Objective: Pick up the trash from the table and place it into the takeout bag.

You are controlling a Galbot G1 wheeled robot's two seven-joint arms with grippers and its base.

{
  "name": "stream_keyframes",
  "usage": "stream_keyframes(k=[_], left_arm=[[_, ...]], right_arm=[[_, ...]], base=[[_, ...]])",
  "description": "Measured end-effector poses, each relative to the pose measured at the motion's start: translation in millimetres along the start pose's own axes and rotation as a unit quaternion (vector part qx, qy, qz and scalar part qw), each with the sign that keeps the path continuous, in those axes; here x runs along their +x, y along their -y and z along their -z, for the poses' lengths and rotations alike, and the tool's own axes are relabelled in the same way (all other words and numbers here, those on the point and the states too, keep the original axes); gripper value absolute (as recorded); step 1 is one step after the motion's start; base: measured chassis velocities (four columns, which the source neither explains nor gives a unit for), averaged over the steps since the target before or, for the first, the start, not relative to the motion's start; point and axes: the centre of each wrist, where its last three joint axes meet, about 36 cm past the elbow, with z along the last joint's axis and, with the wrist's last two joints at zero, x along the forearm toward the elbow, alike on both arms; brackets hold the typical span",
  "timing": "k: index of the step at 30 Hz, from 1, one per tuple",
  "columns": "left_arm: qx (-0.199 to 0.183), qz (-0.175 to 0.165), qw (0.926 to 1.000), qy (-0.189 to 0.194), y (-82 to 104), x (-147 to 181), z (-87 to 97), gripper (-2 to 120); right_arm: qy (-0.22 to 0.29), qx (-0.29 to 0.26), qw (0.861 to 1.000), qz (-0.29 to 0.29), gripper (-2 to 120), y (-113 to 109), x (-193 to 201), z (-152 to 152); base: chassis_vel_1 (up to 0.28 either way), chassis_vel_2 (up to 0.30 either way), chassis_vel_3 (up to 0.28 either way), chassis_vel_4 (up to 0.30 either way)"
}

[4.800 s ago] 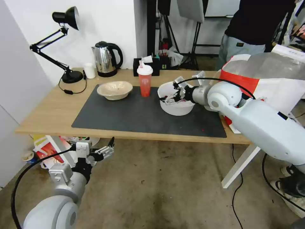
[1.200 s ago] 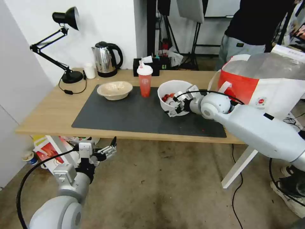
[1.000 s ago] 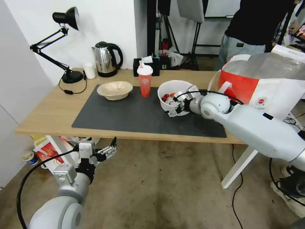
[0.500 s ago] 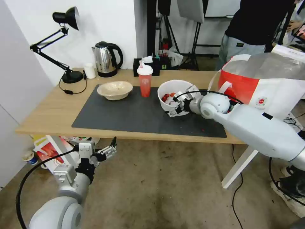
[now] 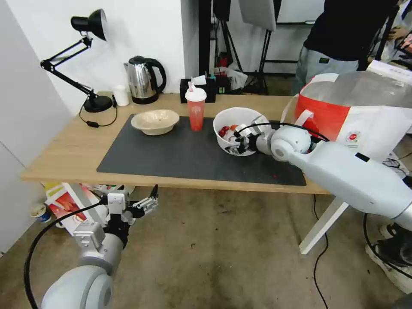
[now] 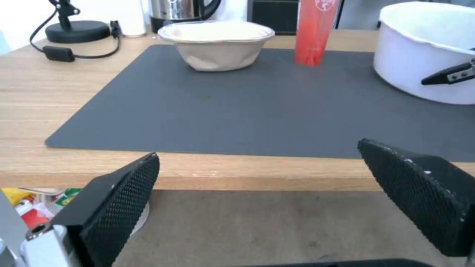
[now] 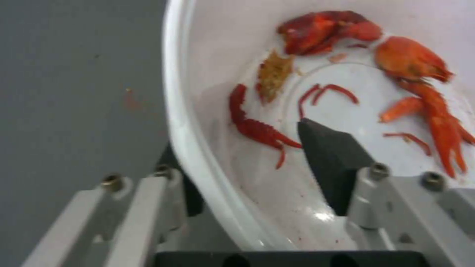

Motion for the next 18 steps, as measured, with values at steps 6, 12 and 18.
stream_keyframes(k=[6,12,18], left_arm=[[0.000,0.001,1.0000,0.002,0.0,0.1,0.1,100],[-0.001,0.000,1.0000,0.009,0.4,-0.1,-0.4,100],[0.000,0.001,1.0000,0.008,1.2,-0.2,-1.4,100]], right_arm=[[0.001,0.001,1.000,0.001,20,-1.8,-0.4,1.2],[0.001,0.001,1.000,0.000,0,-3.1,-1.4,2.5],[0.002,0.002,1.000,0.000,0,-4.4,-0.7,1.8]], base=[[0.000,0.000,0.000,0.000],[0.000,0.000,0.000,0.000],[0.000,0.000,0.000,0.000]])
